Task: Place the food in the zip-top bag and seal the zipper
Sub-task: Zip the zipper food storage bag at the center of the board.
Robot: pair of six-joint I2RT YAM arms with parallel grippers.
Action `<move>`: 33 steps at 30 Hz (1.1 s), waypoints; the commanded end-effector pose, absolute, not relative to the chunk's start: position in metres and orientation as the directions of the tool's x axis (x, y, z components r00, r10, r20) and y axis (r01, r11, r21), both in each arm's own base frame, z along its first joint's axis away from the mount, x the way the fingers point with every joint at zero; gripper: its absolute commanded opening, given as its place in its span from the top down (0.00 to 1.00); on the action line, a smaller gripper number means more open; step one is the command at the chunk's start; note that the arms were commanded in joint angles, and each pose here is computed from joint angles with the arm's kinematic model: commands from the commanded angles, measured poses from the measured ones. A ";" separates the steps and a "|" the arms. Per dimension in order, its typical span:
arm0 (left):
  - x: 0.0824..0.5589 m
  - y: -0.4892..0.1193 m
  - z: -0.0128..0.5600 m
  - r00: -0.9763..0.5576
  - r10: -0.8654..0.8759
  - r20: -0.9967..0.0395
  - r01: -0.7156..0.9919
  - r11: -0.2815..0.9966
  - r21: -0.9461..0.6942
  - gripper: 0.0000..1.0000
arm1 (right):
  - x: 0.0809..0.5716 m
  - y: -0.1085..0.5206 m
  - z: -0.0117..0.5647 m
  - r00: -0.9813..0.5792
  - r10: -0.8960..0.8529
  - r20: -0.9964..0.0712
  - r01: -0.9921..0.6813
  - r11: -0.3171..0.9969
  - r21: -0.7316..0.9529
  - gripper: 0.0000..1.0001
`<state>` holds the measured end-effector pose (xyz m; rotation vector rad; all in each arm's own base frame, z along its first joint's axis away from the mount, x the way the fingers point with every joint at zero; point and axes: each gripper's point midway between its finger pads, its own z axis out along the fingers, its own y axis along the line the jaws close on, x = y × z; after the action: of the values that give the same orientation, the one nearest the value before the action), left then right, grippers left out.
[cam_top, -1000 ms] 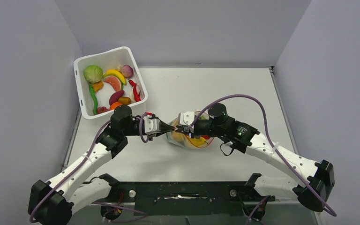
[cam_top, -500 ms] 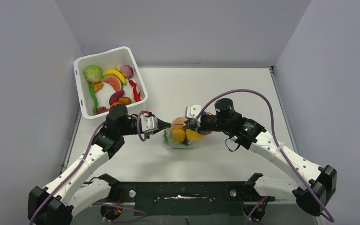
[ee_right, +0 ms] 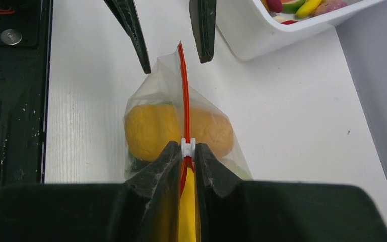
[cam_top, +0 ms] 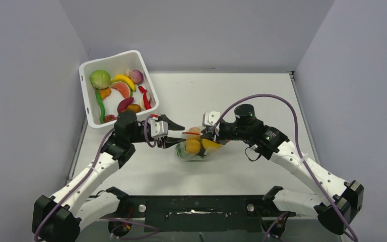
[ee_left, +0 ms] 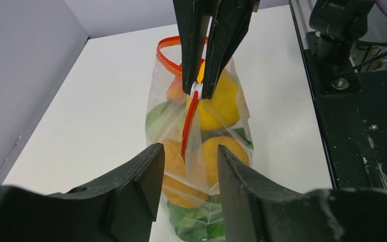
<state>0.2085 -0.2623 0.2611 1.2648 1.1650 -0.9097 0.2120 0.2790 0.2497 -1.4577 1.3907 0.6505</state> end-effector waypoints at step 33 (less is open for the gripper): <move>0.227 -0.250 0.287 0.250 0.128 -0.960 0.937 0.218 0.273 1.00 | 0.228 0.272 0.287 0.266 -0.366 -0.892 -0.915 0.194 -0.353 1.00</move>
<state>0.2145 -0.2631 0.2596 1.2596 1.2181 -0.9053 0.2156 0.2867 0.2556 -1.4508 1.3753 0.6982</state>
